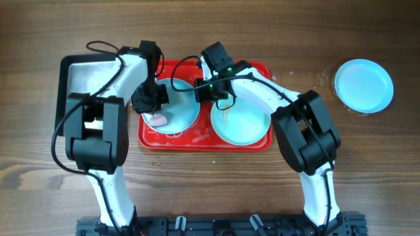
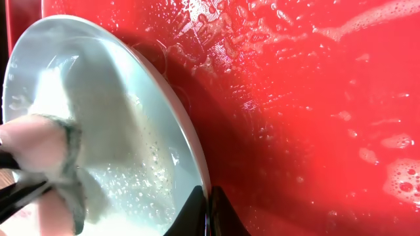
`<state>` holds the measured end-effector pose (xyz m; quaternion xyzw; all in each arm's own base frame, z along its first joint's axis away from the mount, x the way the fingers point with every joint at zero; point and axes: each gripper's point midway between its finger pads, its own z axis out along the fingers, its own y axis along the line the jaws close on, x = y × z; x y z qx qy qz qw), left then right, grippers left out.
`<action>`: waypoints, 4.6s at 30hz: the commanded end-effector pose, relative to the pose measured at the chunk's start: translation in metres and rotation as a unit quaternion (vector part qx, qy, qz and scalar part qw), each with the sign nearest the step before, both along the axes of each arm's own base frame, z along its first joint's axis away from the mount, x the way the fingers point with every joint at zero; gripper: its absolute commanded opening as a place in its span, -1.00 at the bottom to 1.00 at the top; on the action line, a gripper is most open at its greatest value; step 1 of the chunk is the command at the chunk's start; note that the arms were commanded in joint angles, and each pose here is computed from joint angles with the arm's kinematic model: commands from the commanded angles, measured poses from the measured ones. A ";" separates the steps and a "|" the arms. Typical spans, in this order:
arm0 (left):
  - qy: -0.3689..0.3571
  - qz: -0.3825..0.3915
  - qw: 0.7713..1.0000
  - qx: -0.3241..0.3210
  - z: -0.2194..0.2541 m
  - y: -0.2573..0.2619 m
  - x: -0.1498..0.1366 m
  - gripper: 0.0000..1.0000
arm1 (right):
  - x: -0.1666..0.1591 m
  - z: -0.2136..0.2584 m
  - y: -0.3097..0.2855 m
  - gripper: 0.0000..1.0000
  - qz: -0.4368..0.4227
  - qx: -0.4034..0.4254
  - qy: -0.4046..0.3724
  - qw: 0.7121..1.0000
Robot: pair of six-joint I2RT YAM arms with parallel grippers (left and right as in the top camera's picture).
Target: Clean dirty plates on tray and stack at the side
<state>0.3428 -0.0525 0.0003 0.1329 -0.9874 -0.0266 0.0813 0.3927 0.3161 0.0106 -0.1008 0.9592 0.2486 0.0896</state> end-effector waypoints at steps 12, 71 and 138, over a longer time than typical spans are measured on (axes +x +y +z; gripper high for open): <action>-0.164 0.092 0.954 0.235 -0.094 0.065 0.008 -0.92 | 0.007 -0.014 -0.017 -0.91 -0.018 -0.027 0.001 0.999; -0.203 0.193 0.948 -0.150 0.097 0.012 -0.008 -0.92 | 0.013 0.224 -0.168 -0.91 -0.194 -0.207 -0.247 0.927; -0.232 0.131 0.962 -0.058 0.075 -0.001 0.008 -0.92 | 0.015 0.351 -0.083 -0.91 0.056 -0.612 -0.534 0.581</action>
